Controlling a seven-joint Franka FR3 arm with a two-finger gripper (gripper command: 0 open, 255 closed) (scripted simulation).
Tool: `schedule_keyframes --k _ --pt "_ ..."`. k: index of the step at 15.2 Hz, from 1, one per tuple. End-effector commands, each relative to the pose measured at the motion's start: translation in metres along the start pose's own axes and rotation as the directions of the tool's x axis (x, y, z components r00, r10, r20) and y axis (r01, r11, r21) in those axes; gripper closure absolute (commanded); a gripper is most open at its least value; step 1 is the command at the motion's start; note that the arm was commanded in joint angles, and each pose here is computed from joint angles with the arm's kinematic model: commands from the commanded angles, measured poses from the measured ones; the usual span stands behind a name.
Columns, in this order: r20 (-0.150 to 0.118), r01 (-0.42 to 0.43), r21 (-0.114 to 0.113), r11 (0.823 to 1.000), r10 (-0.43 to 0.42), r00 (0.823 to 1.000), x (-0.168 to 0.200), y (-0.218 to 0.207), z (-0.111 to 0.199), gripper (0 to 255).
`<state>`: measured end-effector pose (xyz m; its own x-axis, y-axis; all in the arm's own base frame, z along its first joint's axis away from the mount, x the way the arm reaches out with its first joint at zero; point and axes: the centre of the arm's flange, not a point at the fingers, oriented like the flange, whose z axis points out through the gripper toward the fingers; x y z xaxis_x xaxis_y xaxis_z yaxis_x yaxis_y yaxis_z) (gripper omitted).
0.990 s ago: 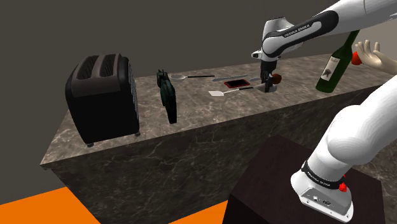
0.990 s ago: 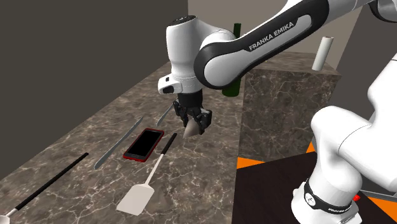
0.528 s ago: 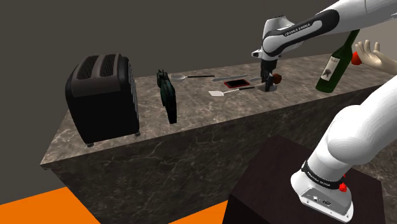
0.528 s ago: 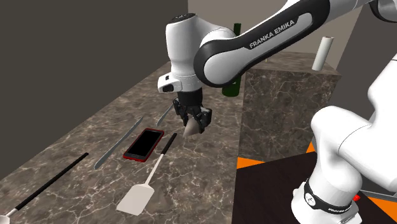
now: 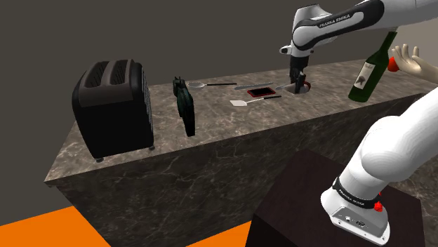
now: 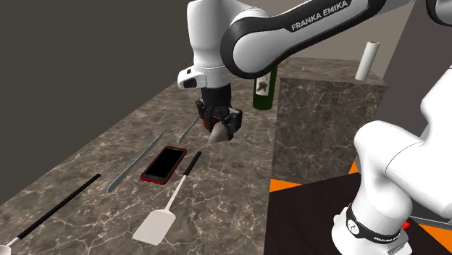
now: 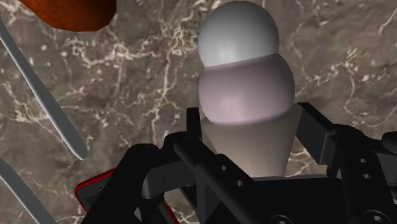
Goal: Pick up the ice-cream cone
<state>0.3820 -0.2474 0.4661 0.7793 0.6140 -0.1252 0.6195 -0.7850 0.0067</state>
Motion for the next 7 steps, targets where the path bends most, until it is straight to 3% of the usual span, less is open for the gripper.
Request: schedule_keyframes --k 1,7 --pt "0.0 0.0 0.0 1.0 0.0 1.0 -0.001 0.001 -0.01 255" --pt "0.0 0.0 0.0 1.0 0.0 1.0 -0.004 0.001 -0.031 255"
